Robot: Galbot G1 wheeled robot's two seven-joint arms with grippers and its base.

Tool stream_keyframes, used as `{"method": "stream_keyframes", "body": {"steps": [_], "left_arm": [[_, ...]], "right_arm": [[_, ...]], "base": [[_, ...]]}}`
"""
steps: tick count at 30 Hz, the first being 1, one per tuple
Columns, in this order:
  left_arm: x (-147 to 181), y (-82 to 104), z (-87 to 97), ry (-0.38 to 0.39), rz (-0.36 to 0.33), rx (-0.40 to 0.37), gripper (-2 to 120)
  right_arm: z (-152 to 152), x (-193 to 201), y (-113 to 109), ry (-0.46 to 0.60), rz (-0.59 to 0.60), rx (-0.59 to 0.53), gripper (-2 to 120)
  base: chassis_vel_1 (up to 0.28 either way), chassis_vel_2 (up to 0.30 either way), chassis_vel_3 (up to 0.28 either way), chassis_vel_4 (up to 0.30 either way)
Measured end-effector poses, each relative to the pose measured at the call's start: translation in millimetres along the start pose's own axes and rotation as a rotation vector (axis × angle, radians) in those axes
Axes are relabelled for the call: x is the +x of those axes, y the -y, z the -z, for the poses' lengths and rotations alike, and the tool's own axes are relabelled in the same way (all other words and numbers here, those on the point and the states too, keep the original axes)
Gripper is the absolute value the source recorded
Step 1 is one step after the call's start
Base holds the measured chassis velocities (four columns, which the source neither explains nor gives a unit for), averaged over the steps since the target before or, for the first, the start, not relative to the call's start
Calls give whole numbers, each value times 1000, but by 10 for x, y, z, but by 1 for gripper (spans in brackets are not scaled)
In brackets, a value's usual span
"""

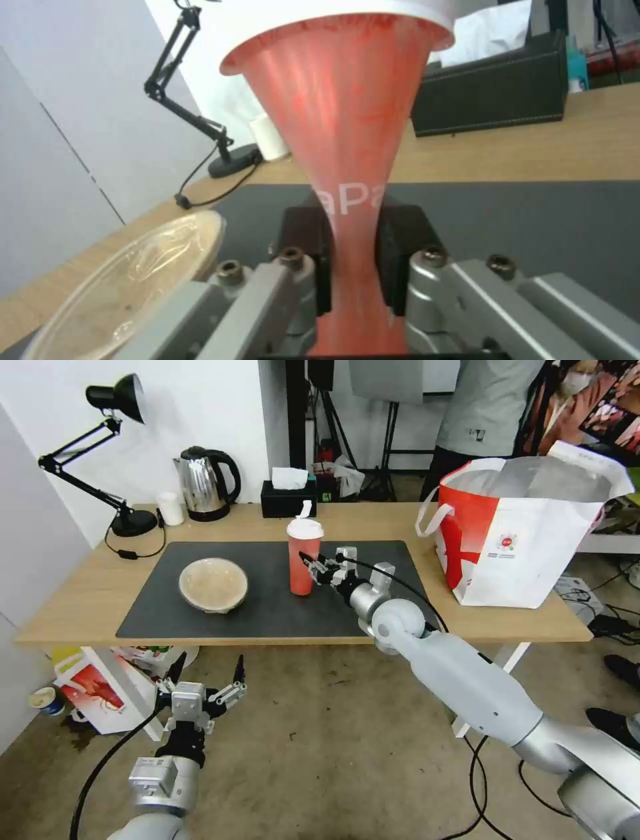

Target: Pick up the trash from the table and place it into the takeout bag.

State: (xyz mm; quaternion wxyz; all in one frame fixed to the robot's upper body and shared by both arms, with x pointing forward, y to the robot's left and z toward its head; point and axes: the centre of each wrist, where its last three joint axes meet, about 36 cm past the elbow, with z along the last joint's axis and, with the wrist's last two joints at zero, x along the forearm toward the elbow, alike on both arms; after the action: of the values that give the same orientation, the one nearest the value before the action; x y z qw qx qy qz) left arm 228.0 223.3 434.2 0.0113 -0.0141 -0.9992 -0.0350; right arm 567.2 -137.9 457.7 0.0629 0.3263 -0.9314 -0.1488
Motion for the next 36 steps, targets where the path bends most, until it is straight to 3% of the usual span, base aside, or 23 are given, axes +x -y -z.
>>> {"method": "stream_keyframes", "body": {"steps": [5,28,36], "left_arm": [[0,0,0,0,0,0,100],[0,0,0,0,0,0,100],[0,0,0,0,0,0,100]], "right_arm": [[88,36,1,20,8,3,3],[605,313,6,87,36,44,3],[970,571,-10,110,85,122,3]], "base": [[0,0,0,0],[0,0,0,0],[0,0,0,0]]}}
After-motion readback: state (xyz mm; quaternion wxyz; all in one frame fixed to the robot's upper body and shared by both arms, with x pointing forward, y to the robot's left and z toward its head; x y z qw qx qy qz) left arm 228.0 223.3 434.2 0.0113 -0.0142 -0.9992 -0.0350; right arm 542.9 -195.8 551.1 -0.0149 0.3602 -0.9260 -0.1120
